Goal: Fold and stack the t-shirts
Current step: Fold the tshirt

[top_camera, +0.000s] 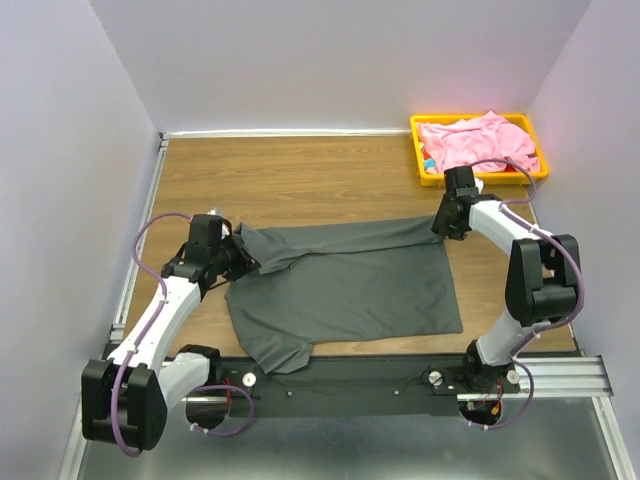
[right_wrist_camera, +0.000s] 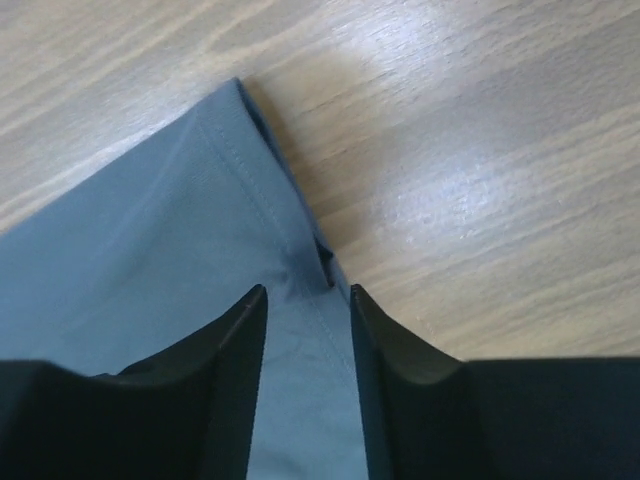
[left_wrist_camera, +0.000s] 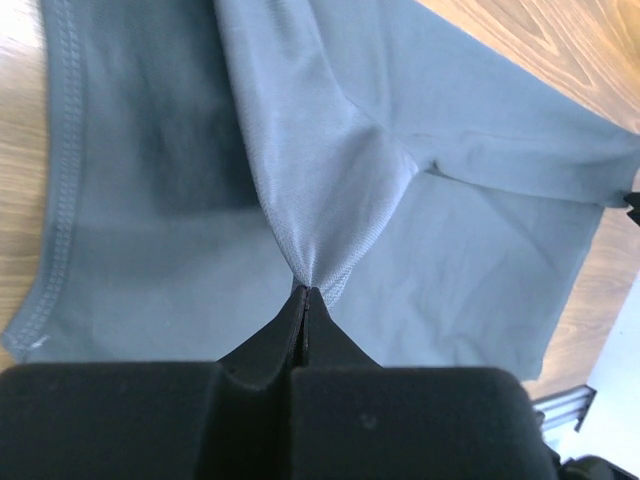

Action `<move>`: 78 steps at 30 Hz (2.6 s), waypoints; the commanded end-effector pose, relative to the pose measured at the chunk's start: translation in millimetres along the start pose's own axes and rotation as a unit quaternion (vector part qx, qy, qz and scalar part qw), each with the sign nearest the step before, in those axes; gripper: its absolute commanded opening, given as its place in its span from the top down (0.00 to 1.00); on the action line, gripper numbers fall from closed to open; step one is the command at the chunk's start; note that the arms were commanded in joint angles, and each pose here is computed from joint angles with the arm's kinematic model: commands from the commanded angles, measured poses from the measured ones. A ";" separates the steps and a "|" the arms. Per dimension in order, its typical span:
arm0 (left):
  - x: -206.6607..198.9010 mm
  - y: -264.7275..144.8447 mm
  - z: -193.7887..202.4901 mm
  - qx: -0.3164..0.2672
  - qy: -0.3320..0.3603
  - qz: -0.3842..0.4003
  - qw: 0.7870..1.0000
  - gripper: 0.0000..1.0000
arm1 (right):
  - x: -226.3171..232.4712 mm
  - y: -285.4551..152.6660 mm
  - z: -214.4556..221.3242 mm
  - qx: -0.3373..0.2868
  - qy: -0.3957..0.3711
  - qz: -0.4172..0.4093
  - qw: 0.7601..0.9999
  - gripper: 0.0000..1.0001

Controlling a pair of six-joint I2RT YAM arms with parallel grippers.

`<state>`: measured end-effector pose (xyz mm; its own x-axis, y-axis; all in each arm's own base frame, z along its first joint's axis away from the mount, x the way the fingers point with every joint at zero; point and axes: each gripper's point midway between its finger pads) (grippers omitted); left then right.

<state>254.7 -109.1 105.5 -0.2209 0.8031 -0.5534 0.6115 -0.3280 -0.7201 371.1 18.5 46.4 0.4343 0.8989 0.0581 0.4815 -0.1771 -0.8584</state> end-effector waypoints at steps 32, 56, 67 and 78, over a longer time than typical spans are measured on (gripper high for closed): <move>-2.8 6.4 47.9 0.028 -0.064 0.041 0.997 0.40 | 64.0 -45.9 -16.4 -0.004 0.012 -0.172 0.985 0.44; 75.9 73.7 -111.9 -0.089 0.033 -0.166 0.982 0.54 | 78.5 -12.9 -46.3 -0.008 0.046 -0.193 0.980 0.53; 90.4 95.9 -109.2 -0.069 0.035 -0.186 0.979 0.80 | 53.8 26.4 -27.5 0.025 0.078 -0.163 0.983 0.53; 120.6 92.0 -129.0 -0.080 0.007 -0.220 0.972 1.00 | 0.5 59.0 0.5 0.050 0.122 -0.100 0.986 0.55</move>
<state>379.3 -0.7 26.7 -0.4366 0.8646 -0.2486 0.5821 0.0607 -0.8109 419.7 23.7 24.7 0.4436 0.8019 0.4002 0.5715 0.0908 -0.8155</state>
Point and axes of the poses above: each gripper's point midway between its finger pads, its own y axis out along the fingers, its own x axis along the line the jaws close on, z = x × y, and after that the axes turned 4 degrees about y, right-handed
